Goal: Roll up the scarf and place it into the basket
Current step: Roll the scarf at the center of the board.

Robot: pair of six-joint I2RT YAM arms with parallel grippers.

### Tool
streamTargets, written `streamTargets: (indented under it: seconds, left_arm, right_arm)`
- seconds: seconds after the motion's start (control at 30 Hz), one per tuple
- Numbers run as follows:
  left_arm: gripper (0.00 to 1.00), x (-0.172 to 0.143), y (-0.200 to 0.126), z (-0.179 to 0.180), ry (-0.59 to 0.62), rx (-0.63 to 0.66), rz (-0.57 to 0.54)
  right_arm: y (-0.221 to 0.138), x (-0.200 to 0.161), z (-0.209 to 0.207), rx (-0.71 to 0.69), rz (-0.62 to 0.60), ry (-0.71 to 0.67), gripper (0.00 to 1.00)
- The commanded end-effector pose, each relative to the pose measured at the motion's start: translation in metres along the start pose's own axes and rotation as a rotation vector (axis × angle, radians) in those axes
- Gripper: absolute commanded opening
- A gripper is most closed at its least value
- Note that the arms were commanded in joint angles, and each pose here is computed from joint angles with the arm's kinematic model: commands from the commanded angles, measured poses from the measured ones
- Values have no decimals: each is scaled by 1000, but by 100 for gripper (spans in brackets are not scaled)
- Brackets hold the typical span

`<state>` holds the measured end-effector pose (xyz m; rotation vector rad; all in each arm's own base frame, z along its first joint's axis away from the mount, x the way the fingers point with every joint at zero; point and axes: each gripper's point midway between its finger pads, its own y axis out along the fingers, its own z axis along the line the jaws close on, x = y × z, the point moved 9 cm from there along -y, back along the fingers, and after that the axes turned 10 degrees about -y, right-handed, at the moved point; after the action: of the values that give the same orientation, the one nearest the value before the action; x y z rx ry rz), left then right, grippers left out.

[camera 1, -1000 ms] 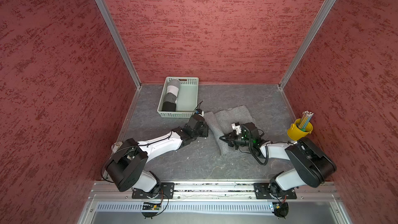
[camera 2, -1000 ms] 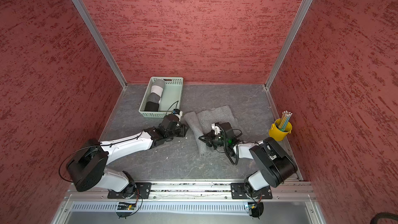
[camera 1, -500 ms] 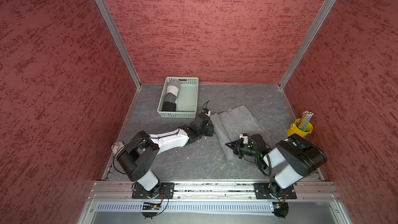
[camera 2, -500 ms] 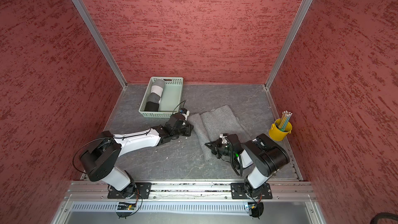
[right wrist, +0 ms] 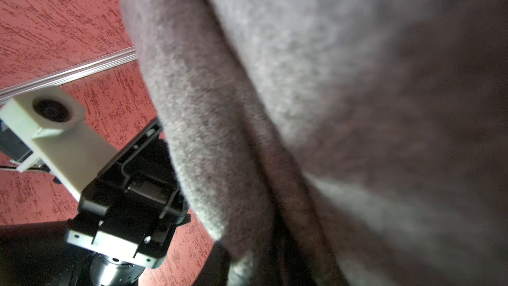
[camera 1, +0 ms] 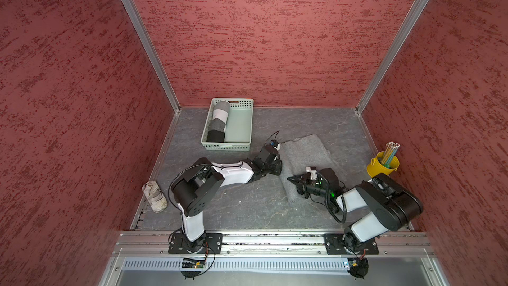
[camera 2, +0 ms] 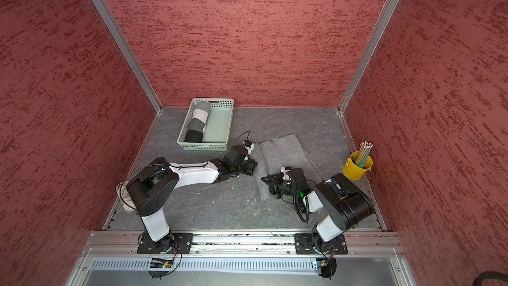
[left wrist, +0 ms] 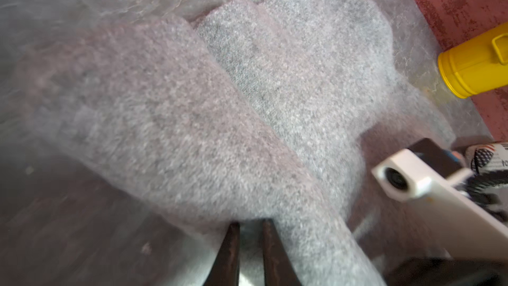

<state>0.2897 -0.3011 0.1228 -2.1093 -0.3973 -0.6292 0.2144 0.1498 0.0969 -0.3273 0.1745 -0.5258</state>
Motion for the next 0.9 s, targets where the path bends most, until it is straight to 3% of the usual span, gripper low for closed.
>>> streamTargets:
  seconds: [0.0, 0.27, 0.4, 0.63, 0.87]
  left_arm:
    - [17, 15, 10, -6, 2, -52, -6]
    - [17, 20, 20, 0, -48, -64, 46]
    - [17, 20, 19, -3, -50, -73, 46]
    - [17, 18, 16, -4, -65, -75, 42]
    - [17, 16, 16, -2, -89, -72, 37]
  right_arm:
    - [-2, 8, 9, -136, -46, -70, 34]
    - [-30, 18, 61, -551, -160, -444, 51]
    - [-21, 12, 83, -692, -189, -590, 57]
    - [9, 22, 103, -700, -266, -659, 55]
    - [38, 21, 101, -745, -224, -729, 54]
